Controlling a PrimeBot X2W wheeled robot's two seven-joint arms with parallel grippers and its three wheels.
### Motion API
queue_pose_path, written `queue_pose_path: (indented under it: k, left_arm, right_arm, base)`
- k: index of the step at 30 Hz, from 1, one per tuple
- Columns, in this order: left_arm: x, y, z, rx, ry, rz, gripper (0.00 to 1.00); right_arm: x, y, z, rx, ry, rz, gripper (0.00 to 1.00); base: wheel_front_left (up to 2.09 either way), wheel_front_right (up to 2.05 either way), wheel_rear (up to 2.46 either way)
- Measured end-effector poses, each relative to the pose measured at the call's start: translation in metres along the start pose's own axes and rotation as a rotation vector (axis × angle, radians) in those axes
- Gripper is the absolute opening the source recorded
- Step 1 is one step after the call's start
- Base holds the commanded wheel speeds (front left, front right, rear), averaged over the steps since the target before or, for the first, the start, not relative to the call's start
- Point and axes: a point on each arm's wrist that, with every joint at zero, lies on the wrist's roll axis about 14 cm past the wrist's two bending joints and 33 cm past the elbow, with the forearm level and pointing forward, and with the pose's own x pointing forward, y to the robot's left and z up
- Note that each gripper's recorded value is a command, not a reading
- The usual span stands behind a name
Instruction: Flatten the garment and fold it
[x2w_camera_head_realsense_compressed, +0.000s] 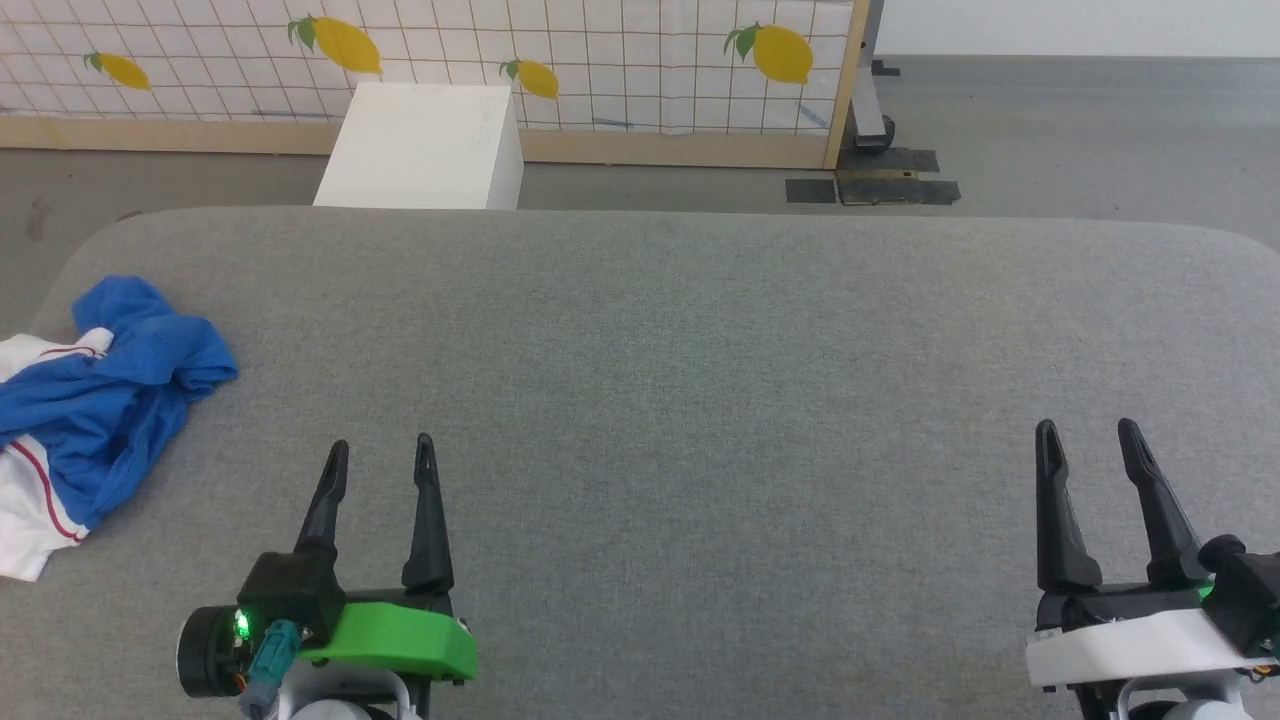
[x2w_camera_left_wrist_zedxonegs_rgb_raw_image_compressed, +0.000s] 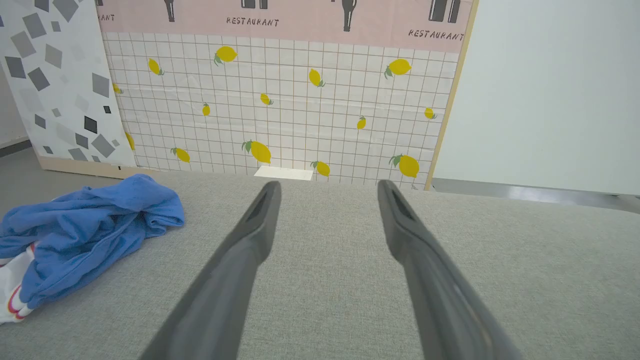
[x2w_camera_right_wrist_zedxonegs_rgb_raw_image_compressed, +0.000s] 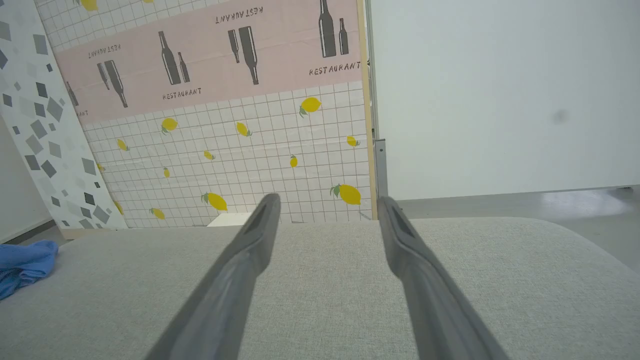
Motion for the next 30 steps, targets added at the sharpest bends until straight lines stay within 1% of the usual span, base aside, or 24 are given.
queue_pose_path:
  k: [6, 30]
  left_arm:
    - [-0.001, -0.001, -0.005, 0.015, 0.014, -0.005, 1.0]
    - [-0.005, 0.003, -0.011, 0.022, 0.036, 0.007, 1.0]
  right_arm:
    - [-0.001, 0.0, -0.005, -0.003, 0.015, 0.0, 1.0]
    - [0.001, 0.004, -0.009, -0.011, 0.029, 0.014, 1.0]
  base:
    - [0.0, 0.0, 0.0]
    - [0.0, 0.0, 0.0]
